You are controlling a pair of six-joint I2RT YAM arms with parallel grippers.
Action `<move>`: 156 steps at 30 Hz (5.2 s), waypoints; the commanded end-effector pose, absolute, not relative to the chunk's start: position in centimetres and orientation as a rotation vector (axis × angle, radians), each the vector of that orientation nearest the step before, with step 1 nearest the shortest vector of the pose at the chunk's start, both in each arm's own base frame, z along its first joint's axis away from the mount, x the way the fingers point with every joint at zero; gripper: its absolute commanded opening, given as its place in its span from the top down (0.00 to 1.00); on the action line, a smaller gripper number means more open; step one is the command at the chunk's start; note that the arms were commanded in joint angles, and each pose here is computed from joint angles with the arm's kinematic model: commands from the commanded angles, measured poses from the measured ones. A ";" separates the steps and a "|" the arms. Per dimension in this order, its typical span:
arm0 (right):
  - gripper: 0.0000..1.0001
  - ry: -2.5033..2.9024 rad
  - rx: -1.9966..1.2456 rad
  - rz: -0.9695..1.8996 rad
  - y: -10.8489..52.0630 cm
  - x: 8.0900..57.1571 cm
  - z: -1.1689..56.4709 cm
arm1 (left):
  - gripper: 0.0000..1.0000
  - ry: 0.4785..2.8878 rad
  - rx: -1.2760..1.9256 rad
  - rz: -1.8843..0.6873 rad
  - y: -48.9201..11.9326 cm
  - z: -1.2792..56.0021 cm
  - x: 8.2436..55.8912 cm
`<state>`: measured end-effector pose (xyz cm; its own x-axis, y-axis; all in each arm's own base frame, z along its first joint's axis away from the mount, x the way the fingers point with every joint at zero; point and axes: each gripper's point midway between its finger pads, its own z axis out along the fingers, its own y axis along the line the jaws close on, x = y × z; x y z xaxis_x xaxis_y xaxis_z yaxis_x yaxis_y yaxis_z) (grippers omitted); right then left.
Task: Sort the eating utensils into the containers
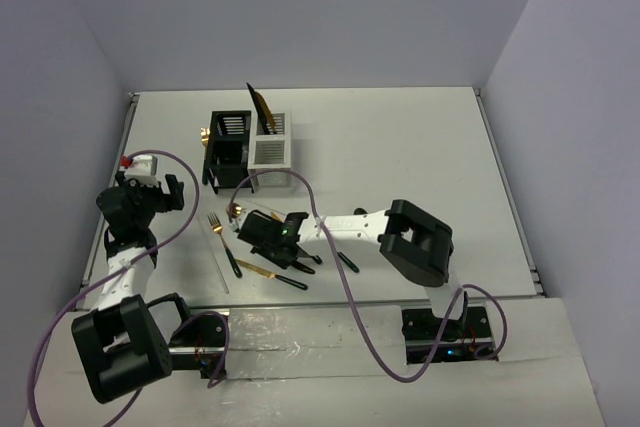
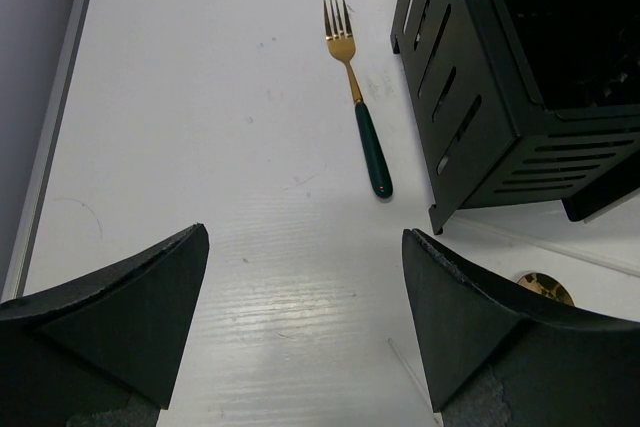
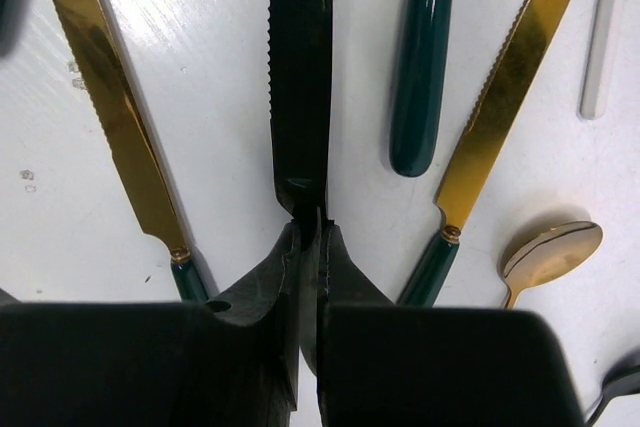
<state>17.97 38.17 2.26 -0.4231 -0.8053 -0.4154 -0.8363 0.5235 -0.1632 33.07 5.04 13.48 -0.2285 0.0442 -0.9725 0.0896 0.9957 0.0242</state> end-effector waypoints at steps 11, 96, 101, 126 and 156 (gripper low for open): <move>1.00 2.188 -1.241 0.223 39.7 18.8 7.1 | 0.12 1.759 0.109 -0.050 5.2 15.4 33.8; 0.36 1.583 -0.468 0.478 38.7 44.1 29.9 | 0.12 1.759 0.096 -0.067 5.7 15.4 33.8; 0.26 1.756 -0.588 0.597 38.7 37.2 27.8 | 0.12 1.758 0.097 -0.065 5.7 15.4 33.7; 0.48 2.610 -0.947 0.275 34.0 21.4 3.8 | 0.12 1.754 0.102 -0.064 5.7 15.5 33.5; 1.00 2.485 -0.939 -0.006 31.2 21.0 8.7 | 0.12 1.759 0.101 -0.069 5.8 15.4 33.7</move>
<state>19.62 31.80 3.08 -0.6670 -0.6792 -0.3063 -0.6768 0.7242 -0.1320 32.96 5.54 13.33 -0.2356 0.0110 -0.9718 0.0923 0.9957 -0.0111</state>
